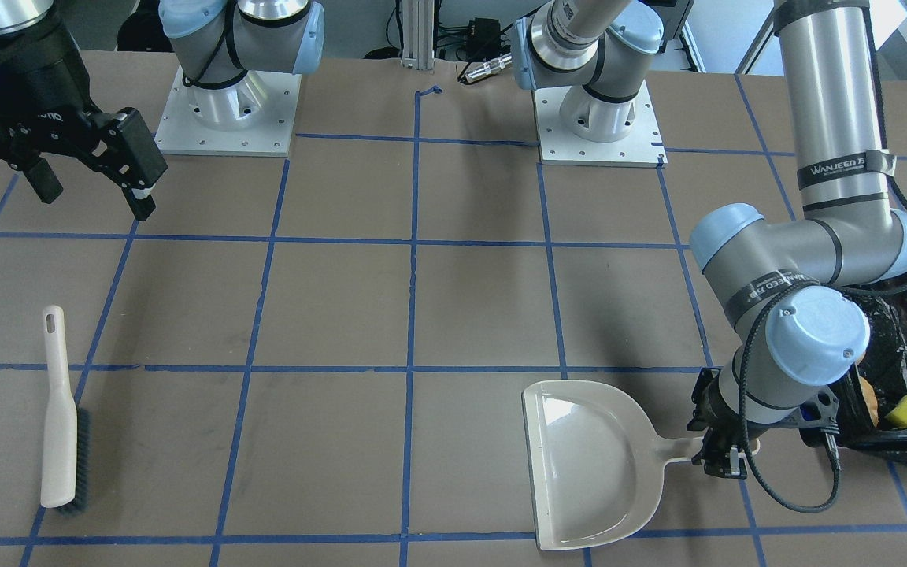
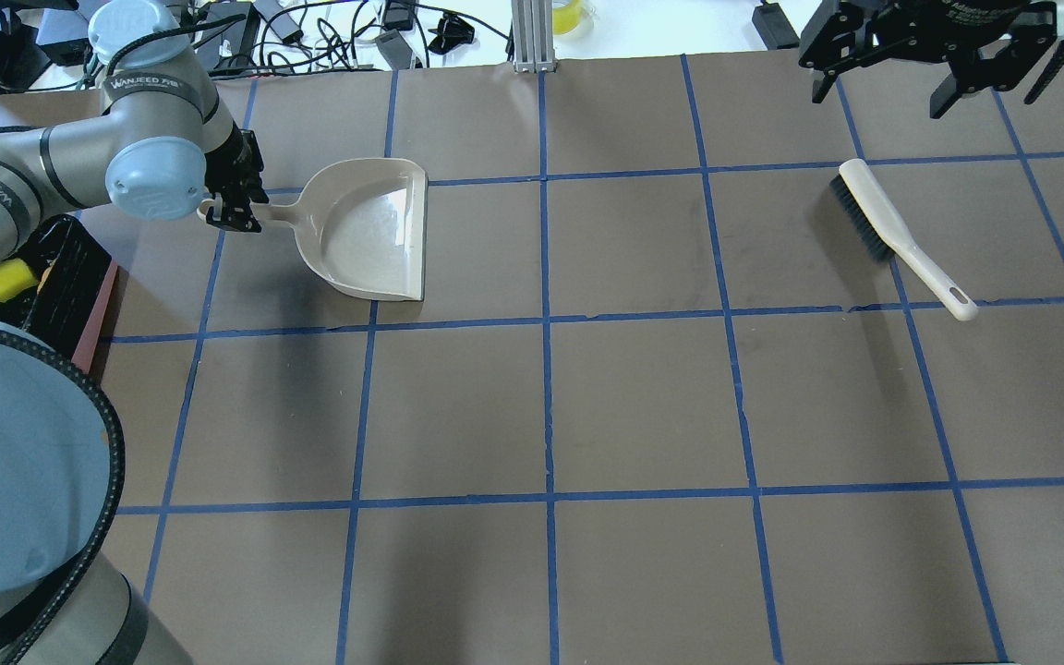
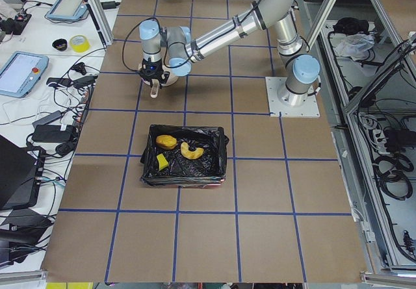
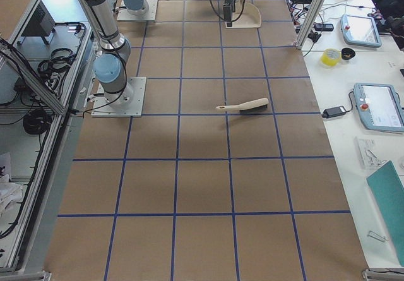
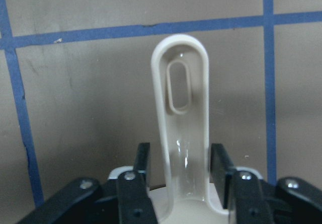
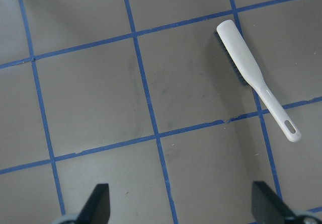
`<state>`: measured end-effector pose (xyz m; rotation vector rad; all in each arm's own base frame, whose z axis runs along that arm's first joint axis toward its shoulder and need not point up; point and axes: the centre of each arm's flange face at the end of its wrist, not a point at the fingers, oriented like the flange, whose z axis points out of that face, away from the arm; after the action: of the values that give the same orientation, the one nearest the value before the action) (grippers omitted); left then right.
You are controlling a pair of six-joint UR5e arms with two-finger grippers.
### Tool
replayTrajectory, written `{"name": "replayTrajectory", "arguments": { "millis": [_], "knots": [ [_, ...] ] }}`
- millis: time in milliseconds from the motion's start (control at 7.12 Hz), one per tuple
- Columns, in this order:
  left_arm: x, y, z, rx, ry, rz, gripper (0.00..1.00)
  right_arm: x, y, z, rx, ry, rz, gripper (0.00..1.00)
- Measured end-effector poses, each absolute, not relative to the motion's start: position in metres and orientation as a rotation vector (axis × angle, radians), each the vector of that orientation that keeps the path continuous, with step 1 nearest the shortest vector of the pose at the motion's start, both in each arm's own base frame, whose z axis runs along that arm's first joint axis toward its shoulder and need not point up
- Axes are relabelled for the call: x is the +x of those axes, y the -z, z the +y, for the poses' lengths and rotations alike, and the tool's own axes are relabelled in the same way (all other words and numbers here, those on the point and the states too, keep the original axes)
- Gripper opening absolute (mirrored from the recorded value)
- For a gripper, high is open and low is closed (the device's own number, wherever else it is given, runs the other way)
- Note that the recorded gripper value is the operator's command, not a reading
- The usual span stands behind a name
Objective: Sweep and dump trash into bin
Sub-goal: 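Lower the dustpan onto the table and open the left gripper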
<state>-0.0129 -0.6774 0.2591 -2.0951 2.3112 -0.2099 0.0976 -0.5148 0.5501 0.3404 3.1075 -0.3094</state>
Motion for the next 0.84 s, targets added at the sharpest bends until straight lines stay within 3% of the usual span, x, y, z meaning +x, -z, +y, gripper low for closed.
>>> {"name": "replayTrajectory", "arguments": {
  "millis": [281,843],
  "knots": [
    [-0.032,-0.303,-0.673,-1.992,0.281,2.431,0.52,0.098,-0.550,-0.515,0.340,0.309,3.108,1.00],
    [-0.073,-0.432,-0.645,-1.124,0.498,2.893,0.55,0.098,-0.550,-0.516,0.340,0.315,3.107,1.00]
  ]
}}
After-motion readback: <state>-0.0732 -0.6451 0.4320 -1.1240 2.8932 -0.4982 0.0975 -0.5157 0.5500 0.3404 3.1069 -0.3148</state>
